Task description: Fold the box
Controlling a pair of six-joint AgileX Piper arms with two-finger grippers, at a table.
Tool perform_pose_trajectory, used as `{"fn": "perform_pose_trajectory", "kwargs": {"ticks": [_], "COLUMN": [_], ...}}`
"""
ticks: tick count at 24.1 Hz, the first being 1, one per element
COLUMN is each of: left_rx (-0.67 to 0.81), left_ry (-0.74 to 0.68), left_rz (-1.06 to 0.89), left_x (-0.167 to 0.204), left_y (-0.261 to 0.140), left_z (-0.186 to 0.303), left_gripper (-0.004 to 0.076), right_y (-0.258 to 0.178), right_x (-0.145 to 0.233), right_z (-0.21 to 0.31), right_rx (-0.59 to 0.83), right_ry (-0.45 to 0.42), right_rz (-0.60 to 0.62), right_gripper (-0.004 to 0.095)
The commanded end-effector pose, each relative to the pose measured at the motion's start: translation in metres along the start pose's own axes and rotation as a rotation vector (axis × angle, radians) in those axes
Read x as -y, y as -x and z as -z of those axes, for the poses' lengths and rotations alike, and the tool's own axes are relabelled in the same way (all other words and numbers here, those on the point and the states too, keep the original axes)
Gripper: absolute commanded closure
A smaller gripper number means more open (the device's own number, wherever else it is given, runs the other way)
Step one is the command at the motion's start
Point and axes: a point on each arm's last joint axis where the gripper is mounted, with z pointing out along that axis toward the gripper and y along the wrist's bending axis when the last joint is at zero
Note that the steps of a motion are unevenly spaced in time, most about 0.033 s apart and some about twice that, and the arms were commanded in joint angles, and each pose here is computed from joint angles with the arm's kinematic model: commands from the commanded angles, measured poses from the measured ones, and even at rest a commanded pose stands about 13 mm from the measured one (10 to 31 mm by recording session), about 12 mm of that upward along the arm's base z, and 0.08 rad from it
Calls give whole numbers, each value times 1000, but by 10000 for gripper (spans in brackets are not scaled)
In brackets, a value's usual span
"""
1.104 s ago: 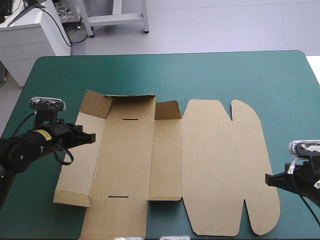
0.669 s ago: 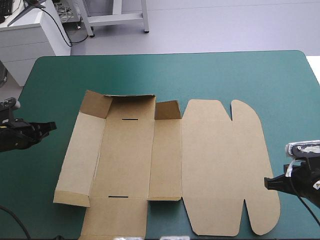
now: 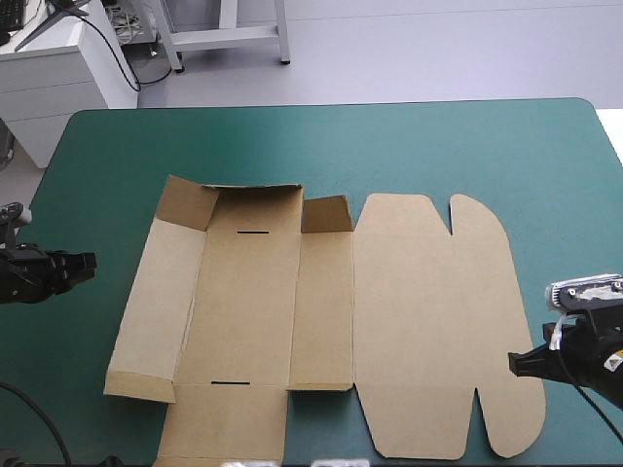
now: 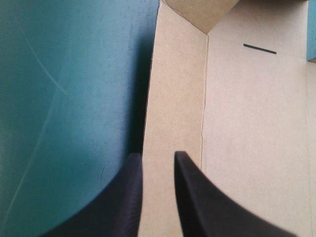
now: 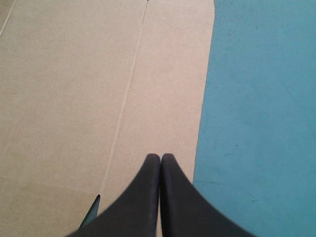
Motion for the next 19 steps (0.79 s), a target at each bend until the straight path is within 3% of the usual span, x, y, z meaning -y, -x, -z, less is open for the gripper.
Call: {"fn": "perform_pose_trajectory", "kwargs": {"ticks": [1, 2, 4, 11, 19], "left_rx": [68, 71, 103, 13, -111], "left_ry": [-25, -22, 11, -31, -86], "left_rz": [-24, -22, 7, 117, 83], "left_x": [9, 9, 3, -6, -11], "left_y": [8, 8, 8, -23, -61], "left_z": [11, 10, 5, -26, -57], "left_gripper": [349, 243, 193, 195, 195], "right_y": [9, 9, 9, 9, 9], "right_x": [1, 1, 1, -1, -3], "right_z": [4, 4, 4, 4, 4], "right_rx": [59, 59, 59, 65, 63], "right_ry": [-9, -9, -9, 7, 26], "right_rz": [6, 6, 6, -2, 5], "right_gripper": [927, 927, 927, 927, 927]}}
